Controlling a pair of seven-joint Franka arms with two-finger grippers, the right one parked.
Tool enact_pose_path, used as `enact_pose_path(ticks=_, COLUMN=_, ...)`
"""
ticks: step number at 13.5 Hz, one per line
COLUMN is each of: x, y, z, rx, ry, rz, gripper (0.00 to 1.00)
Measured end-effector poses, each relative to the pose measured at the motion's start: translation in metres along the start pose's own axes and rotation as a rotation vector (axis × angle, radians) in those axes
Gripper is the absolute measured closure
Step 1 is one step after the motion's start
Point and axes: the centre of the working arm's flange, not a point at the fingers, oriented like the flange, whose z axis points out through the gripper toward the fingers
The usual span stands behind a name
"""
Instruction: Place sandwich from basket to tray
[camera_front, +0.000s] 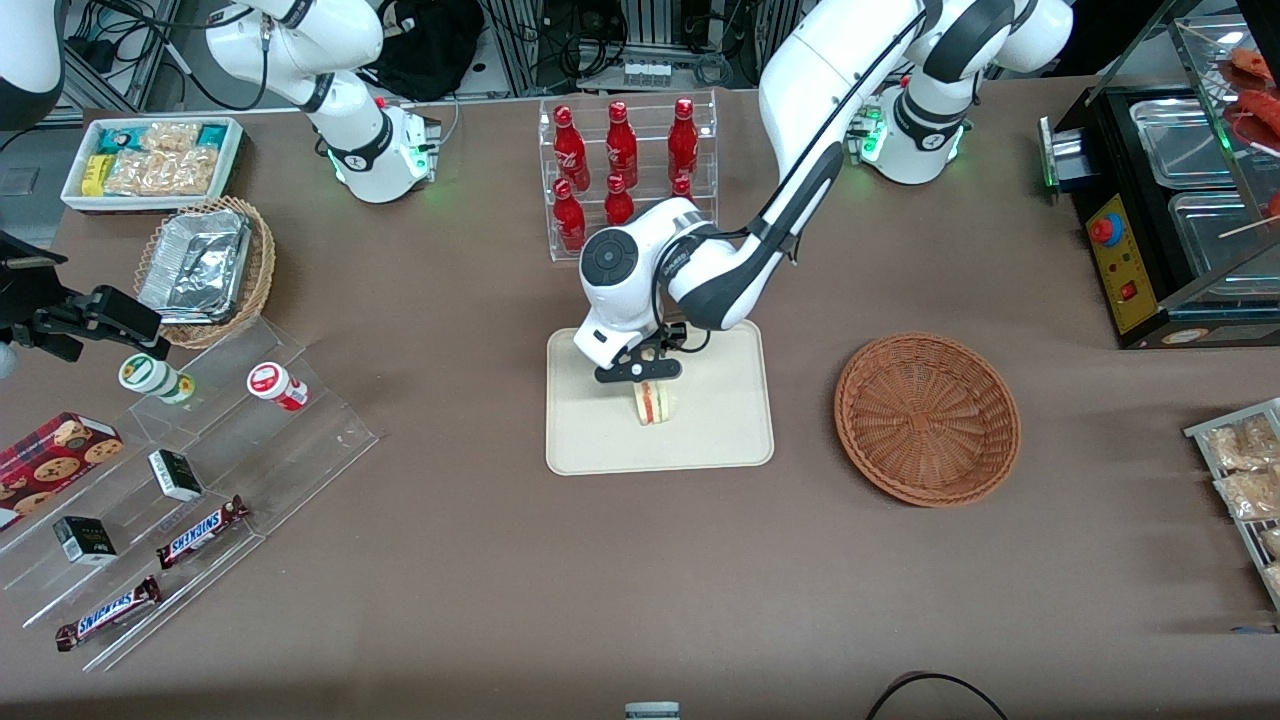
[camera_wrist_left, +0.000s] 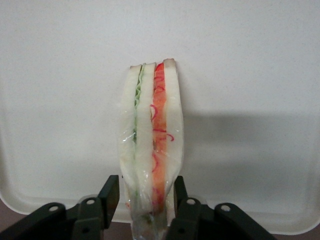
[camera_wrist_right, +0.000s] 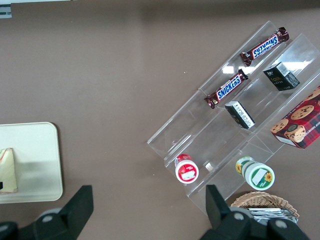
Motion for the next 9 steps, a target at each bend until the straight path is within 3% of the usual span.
enact_pose_path(ticks=4, x=0.011, y=-0.001, z=-0.046, rx=-0.054, ry=0.05, rz=-0.052, gripper=0.0)
enact_pose_path(ticks=7, x=0.032, y=-0.035, z=-0.125, rx=-0.112, ry=0.112, rz=-0.202, gripper=0.0)
enact_pose_path(ticks=9, x=0.052, y=-0.08, z=-0.175, rx=-0.107, ry=0.127, rz=-0.278, gripper=0.0)
